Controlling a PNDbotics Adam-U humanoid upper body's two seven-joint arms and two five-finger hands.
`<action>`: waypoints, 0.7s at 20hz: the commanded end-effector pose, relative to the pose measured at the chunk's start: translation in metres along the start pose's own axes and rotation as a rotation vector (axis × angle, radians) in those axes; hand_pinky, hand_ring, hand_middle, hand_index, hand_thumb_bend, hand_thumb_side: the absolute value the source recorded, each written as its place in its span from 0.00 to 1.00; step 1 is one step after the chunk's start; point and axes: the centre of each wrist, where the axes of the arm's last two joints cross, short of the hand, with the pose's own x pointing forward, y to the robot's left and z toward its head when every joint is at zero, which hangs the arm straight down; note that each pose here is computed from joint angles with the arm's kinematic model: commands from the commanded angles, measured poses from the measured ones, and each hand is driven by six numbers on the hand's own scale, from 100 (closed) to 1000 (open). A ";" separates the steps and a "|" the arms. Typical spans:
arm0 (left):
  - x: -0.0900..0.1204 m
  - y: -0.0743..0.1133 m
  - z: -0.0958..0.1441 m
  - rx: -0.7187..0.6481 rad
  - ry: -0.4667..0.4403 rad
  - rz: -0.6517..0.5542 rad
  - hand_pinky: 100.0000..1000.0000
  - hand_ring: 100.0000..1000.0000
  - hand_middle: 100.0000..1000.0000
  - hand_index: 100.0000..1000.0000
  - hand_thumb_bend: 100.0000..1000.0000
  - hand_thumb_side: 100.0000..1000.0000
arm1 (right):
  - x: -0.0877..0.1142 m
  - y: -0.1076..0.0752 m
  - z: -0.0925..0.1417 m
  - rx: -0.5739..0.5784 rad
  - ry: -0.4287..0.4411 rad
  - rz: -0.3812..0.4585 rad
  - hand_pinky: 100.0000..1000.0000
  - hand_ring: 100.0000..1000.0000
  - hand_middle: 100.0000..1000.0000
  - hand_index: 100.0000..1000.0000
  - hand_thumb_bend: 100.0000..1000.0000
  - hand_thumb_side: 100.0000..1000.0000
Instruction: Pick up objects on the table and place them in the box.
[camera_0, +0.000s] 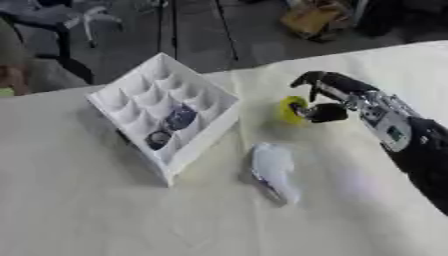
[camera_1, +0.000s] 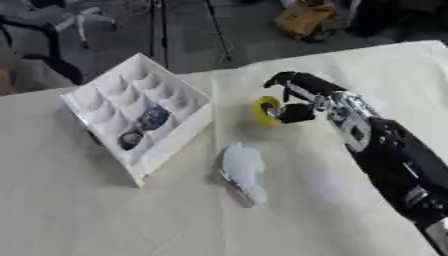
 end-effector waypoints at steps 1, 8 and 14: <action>0.006 0.000 -0.004 -0.014 -0.024 -0.003 0.62 0.59 0.72 0.81 0.07 1.00 | -0.002 -0.015 0.001 -0.022 0.001 0.029 0.70 0.55 0.85 0.89 0.21 0.58; 0.005 -0.001 -0.003 -0.016 -0.025 0.002 0.62 0.59 0.72 0.81 0.07 1.00 | -0.006 -0.014 0.003 0.000 0.016 0.044 0.71 0.57 0.85 0.89 0.23 0.60; 0.005 -0.002 -0.002 -0.018 -0.025 0.006 0.62 0.59 0.72 0.81 0.06 1.00 | -0.008 -0.013 0.005 0.081 0.030 0.126 0.84 0.74 0.88 0.91 0.32 0.65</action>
